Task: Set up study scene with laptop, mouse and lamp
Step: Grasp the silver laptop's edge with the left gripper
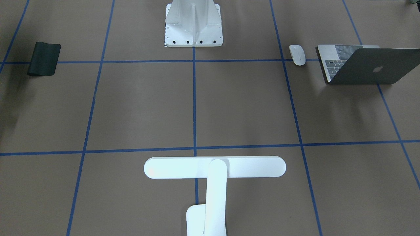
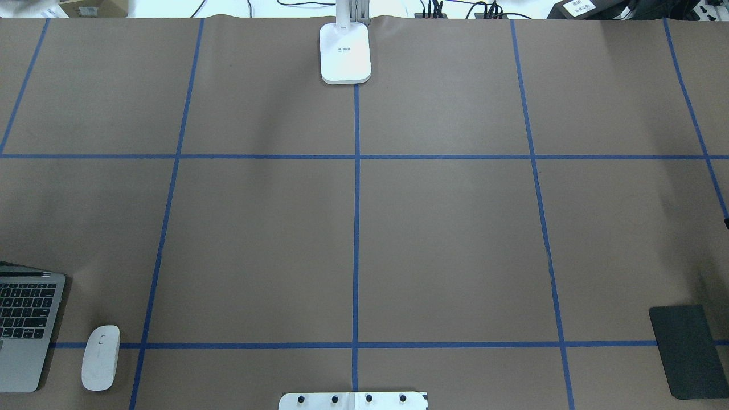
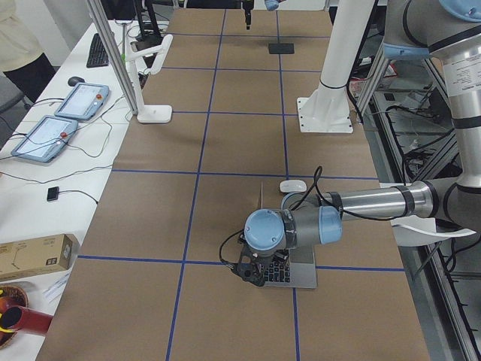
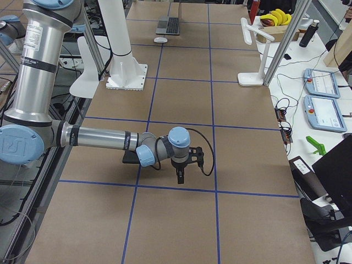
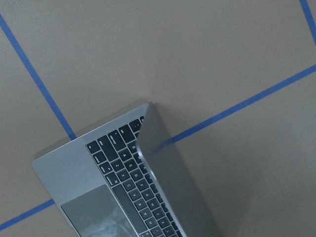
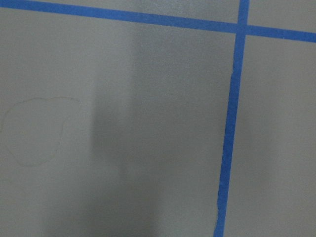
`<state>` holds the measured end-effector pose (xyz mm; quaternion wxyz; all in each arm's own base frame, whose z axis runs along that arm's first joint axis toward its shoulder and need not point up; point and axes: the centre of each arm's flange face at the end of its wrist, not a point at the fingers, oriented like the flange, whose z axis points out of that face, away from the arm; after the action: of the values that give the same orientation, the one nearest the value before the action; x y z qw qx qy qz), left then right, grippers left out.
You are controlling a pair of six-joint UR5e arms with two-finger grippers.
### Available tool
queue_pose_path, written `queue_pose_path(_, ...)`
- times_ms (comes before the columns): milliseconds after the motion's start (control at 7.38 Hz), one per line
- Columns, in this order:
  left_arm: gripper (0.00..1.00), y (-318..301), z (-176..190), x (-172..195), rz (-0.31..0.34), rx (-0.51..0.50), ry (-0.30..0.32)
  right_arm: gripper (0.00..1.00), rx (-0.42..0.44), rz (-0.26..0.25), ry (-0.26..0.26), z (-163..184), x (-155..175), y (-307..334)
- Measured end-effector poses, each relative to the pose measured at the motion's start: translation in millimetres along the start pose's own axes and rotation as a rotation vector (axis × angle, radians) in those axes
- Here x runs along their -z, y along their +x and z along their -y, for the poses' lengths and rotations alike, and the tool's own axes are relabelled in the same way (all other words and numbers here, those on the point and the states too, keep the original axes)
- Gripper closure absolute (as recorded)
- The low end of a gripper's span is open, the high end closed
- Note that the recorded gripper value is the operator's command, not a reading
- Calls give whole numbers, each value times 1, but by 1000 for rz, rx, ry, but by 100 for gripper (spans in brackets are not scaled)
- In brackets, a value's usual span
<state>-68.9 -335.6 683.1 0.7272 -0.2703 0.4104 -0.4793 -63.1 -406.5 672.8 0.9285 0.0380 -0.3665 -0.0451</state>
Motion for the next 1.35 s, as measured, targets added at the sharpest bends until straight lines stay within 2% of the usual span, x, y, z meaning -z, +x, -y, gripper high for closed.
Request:
queue_pose_path(271, 2, -7, 1, -5, -44, 68, -23, 0, 5, 2, 4, -4, 0, 2)
queue_pose_path(677, 1, -1, -10, -7, -85, 129, -105, 0, 8, 5, 6, -10, -1, 4)
queue_pose_path(948, 1, 15, -30, -19, -82, 119, -143, 0, 7, 5, 4, -11, -2, 5)
queue_pose_path(1355, 1, 28, -49, -29, -77, 119, -159, 0, 6, 4, 2, -12, -2, 6)
